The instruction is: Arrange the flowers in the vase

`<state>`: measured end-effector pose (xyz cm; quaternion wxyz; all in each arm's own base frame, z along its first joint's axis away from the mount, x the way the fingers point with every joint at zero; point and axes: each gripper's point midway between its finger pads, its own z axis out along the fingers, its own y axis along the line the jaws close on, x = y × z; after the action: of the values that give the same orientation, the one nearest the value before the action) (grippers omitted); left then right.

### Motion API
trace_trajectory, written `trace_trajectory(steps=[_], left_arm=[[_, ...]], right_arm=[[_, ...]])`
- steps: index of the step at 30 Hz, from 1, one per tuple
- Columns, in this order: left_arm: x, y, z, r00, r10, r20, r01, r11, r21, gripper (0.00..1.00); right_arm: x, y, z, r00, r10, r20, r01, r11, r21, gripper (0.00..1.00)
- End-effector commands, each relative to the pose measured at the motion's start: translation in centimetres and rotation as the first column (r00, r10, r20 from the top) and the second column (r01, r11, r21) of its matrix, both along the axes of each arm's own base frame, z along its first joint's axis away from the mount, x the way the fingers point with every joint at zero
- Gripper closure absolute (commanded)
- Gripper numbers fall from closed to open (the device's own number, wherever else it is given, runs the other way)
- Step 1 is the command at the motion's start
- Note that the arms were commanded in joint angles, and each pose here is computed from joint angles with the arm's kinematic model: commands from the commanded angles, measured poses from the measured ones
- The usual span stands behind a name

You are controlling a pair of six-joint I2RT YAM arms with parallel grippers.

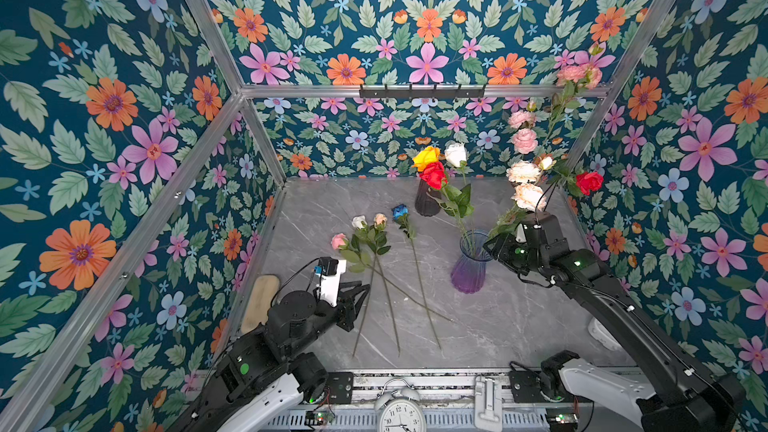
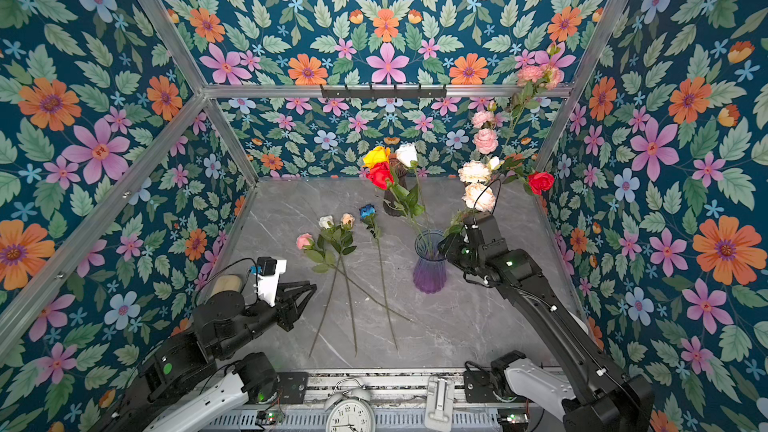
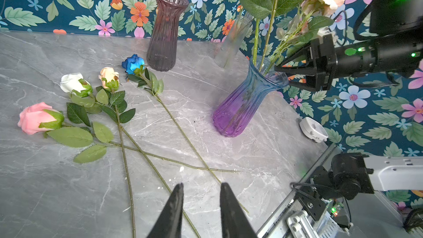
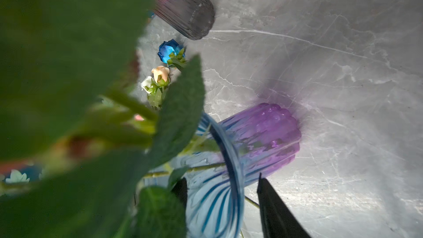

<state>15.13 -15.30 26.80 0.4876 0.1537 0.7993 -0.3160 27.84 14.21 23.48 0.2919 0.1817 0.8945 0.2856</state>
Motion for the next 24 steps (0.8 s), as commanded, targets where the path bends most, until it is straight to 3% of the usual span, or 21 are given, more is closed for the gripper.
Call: trace_trajectory(steps=[1, 5, 8, 13, 17, 21, 24], left_arm=[[0.1, 0.0, 0.4, 1.0, 0.0, 0.013, 0.0, 1.0, -0.01, 0.7], [0.3, -0.1, 0.4, 1.0, -0.003, 0.012, 0.003, 1.0, -0.014, 0.7], [0.6, -0.1, 0.4, 1.0, -0.004, 0.009, 0.004, 1.0, -0.017, 0.7], [0.9, 0.0, 0.7, 1.0, -0.006, 0.012, 0.006, 0.999, -0.042, 0.71], [1.2, 0.7, 1.2, 0.999, 0.02, 0.03, -0.018, 0.998, -0.064, 0.71], [1.3, 1.0, 1.4, 0.999, 0.036, 0.036, -0.033, 0.997, -0.074, 0.71], [1.3, 1.0, 1.3, 0.999, 0.037, 0.036, -0.034, 0.997, -0.074, 0.7]], right_arm=[[-0.9, 0.1, 1.5, 0.995, 0.062, 0.08, -0.06, 0.998, -0.029, 0.46], [-4.2, 2.9, 2.7, 0.922, 0.301, 0.243, -0.305, 0.952, -0.024, 0.45], [-6.5, 3.7, 1.0, 0.882, 0.367, 0.296, -0.376, 0.926, -0.026, 0.46], [-9.1, 3.6, -5.7, 0.876, 0.389, 0.284, -0.341, 0.917, -0.206, 0.45], [-9.8, 3.9, -10.2, 0.881, 0.369, 0.296, -0.263, 0.902, -0.342, 0.38], [-9.1, 3.8, -13.9, 0.915, 0.299, 0.271, -0.171, 0.895, -0.411, 0.37], [-8.1, 4.4, -15.2, 0.897, 0.302, 0.322, -0.145, 0.89, -0.432, 0.38]])
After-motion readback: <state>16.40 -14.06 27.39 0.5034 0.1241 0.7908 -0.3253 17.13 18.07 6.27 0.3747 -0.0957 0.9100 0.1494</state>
